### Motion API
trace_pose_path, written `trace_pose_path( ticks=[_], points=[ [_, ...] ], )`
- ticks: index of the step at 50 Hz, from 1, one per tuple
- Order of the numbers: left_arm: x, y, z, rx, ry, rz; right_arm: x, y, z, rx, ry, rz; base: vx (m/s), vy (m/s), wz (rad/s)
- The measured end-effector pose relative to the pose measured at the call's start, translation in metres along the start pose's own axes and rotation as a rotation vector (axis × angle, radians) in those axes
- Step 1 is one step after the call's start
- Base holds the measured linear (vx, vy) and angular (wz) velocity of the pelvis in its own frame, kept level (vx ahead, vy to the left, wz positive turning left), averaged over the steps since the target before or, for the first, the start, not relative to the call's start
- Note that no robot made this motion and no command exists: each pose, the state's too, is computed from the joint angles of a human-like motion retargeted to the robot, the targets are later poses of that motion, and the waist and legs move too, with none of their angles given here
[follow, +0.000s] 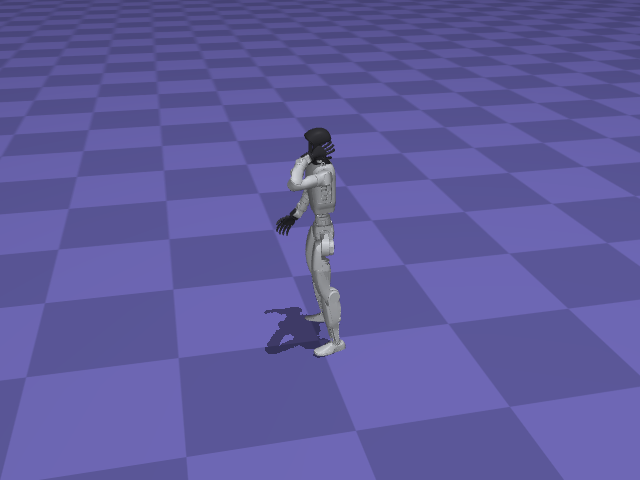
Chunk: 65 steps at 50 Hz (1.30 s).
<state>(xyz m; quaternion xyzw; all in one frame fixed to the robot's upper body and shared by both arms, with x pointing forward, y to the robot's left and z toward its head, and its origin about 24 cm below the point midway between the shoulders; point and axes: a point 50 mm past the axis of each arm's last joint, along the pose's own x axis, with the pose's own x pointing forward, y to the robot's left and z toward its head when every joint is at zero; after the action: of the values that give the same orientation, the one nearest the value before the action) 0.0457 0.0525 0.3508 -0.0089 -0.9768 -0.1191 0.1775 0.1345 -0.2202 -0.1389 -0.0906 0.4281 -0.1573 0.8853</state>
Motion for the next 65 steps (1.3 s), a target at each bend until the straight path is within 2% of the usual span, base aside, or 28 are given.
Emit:
trace_pose_path(
  ticks=[17, 44, 65],
  points=[
    [0.014, -0.006, -0.002, 0.036, -0.110, -0.023, -0.014, -0.009, -0.048, -0.054, 0.174, 0.021, 0.00, 0.00, 0.00],
    [0.004, 0.000, 0.004, 0.059, -0.075, 0.026, -0.005, 0.013, 0.015, -0.077, -0.111, 0.097, 0.00, 0.00, 0.00],
    [0.000, 0.001, 0.000, 0.006, -0.024, -0.091, -0.006, -0.024, -0.032, -0.005, 0.114, -0.038, 0.00, 0.00, 0.00]
  ],
)
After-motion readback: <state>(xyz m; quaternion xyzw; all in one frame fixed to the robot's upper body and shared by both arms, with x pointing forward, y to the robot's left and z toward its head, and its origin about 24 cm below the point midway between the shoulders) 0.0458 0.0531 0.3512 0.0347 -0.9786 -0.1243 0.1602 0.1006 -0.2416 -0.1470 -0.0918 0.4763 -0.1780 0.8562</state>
